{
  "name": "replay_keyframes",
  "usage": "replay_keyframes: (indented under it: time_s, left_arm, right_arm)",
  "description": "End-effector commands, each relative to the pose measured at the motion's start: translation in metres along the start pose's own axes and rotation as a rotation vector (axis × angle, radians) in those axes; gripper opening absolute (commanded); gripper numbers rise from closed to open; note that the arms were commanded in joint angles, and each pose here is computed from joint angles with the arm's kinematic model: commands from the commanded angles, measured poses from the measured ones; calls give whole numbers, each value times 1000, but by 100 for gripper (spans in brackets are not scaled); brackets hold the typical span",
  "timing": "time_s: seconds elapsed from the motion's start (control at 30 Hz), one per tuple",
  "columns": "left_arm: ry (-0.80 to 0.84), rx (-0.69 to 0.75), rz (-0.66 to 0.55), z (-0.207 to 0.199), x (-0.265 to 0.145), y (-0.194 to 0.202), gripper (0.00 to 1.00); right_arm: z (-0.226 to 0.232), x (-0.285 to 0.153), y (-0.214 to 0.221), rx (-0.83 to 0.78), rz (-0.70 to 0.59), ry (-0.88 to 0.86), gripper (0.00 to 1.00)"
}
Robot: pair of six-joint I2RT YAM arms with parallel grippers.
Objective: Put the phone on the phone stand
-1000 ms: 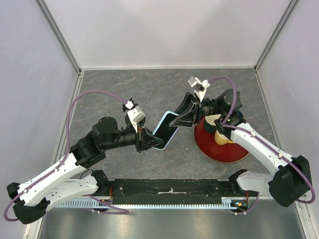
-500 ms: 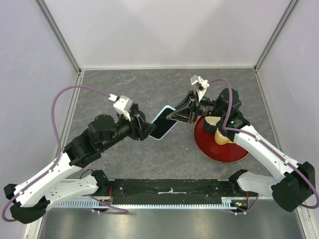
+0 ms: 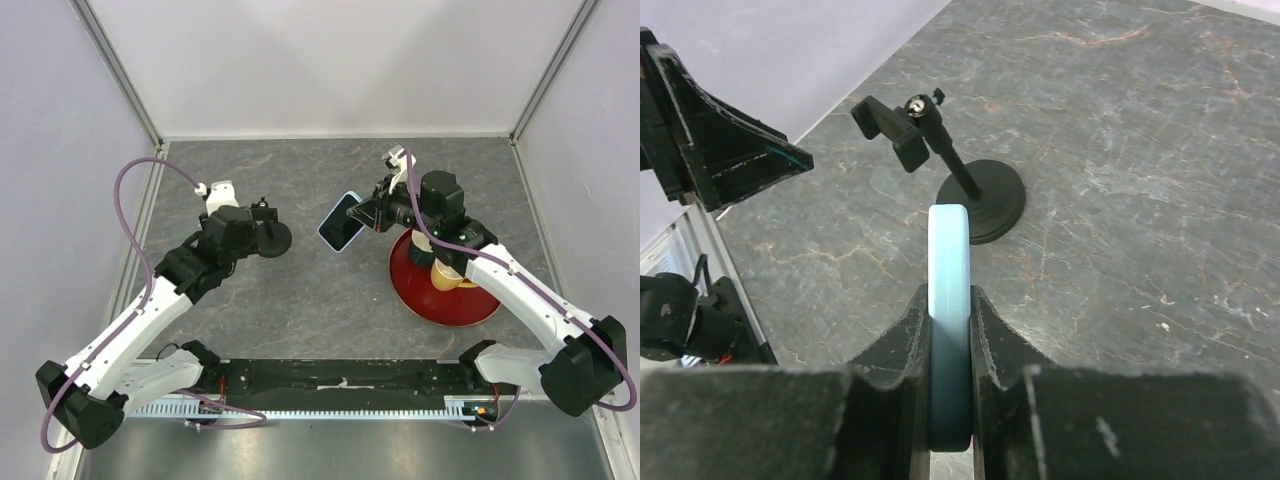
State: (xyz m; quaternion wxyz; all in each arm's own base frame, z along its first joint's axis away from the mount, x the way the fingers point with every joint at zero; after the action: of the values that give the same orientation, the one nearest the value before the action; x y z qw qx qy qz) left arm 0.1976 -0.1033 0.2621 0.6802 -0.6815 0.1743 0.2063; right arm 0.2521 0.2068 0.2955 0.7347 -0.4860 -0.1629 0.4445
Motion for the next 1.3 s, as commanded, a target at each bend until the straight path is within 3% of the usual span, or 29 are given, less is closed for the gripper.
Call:
replay_keyframes:
  time_s: [0.0,0.23,0.4,0.6,0.73,0.93,1.27]
  left_arm:
    - [62,41,-73,-1,10,-8,61]
    - [69,199,-39,-8,33,-20,59]
    - [107,205,54,-12,48,-27,65]
    - [84,243,118,-10,62,-35,62]
    - [123,296,119,-9,63,-31,57]
    - [183,349,77,-8,58,-30,60]
    - [151,394,85,-5,66,-25,52]
  right_arm:
    - [16,-12,-37,-98,-154,-8,0]
    - [13,-6,-34,-99,-135,-18,0]
    - [13,-6,-33,-104,-135,-19,0]
    - [14,-9,-34,-114,-144,-21,0]
    - [13,-8,-33,-115,-143,-20,0]
    - [12,-6,-33,-111,-139,-22,0]
    - [11,-4,-31,-105,-133,-24,0]
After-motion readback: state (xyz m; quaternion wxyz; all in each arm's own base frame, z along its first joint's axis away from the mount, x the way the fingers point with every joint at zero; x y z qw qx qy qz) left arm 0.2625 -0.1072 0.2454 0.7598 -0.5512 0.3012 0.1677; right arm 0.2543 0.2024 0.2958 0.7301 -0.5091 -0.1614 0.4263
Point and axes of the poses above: each gripper's point midway between its finger pads, its own x axis out along the fingers, its own z axis along the line the jaws close on, y = z × x, the point moved 8 cm from there along -x, back along the fingers, and after that the axes turned 8 degrees about x, right-handed, at the moved point
